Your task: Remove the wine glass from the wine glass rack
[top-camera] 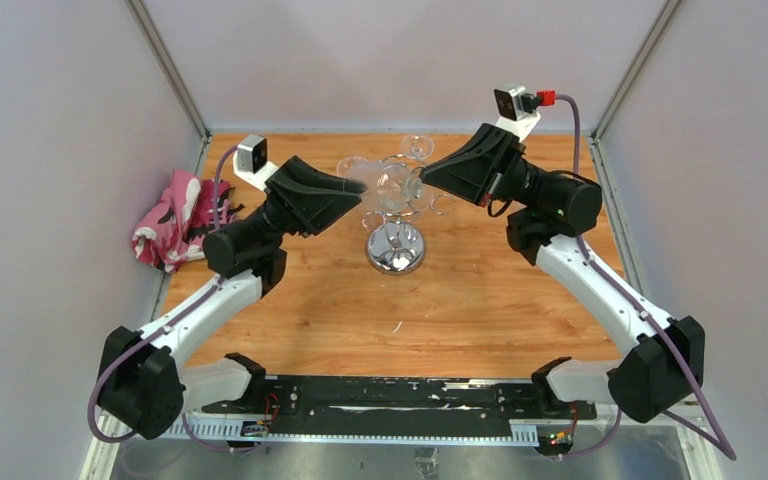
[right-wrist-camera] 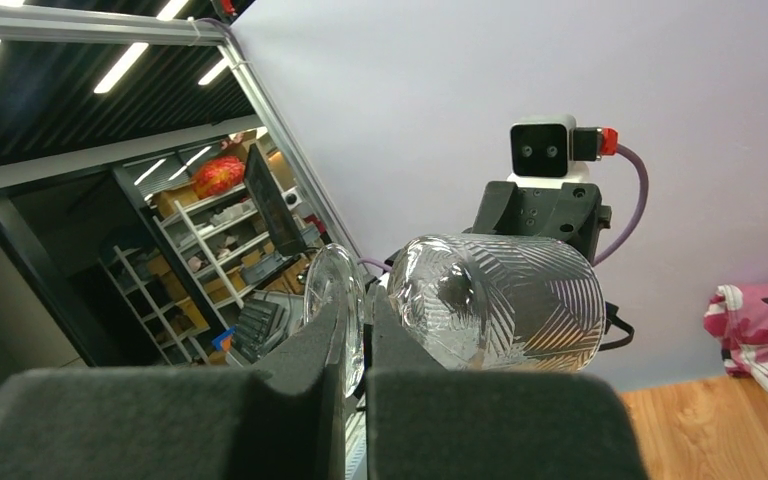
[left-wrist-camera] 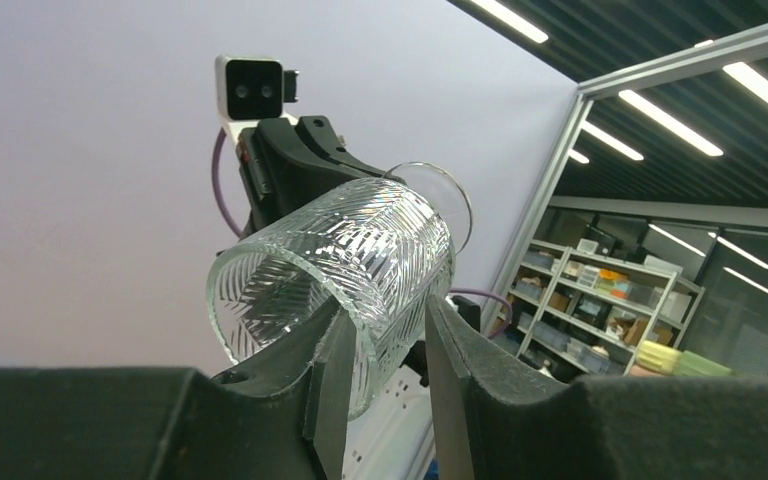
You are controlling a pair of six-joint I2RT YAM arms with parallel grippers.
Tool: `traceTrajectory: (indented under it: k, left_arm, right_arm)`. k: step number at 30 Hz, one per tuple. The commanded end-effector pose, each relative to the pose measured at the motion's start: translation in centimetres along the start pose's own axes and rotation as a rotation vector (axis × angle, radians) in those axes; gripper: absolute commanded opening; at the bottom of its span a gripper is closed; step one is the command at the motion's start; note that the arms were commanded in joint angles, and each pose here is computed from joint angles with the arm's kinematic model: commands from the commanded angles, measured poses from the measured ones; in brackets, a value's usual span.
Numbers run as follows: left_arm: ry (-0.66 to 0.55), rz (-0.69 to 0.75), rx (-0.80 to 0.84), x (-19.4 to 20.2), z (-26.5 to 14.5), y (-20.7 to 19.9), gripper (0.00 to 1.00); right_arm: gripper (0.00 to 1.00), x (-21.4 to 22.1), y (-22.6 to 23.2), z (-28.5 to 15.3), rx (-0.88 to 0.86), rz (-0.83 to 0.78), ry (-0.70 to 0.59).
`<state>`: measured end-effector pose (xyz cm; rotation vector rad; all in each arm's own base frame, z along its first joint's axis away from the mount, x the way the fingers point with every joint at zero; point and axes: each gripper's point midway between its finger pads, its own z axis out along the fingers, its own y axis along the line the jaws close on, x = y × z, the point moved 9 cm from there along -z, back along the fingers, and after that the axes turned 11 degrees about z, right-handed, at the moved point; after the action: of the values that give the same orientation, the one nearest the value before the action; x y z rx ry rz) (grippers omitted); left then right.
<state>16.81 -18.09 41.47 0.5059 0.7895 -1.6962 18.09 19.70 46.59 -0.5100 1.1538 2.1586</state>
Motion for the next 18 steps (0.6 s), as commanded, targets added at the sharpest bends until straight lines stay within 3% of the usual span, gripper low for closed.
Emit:
traceTrajectory:
  k: [1,10,16,18]
  left_arm:
    - [-0.039,0.089,0.219,-1.3,0.7,-5.1,0.35]
    - [-0.043,0.072,0.244,-1.1,0.6,-6.2,0.30]
    - [-0.043,0.076,0.267,-1.4,0.8,-6.8,0.01]
    - [-0.040,0.071,0.267,-1.4,0.8,-6.8,0.00]
  right_arm:
    - [0.00,0.6,-4.4,0.7,0.057,0.074,0.021]
    - [0.00,1.4,-6.7,1.8,0.048,0.135,0.067]
    - [0.00,2.2,-8.1,2.5,0.023,0.181,0.085]
    - [0.00,2.2,-8.3,2.5,0.013,0.195,0.087]
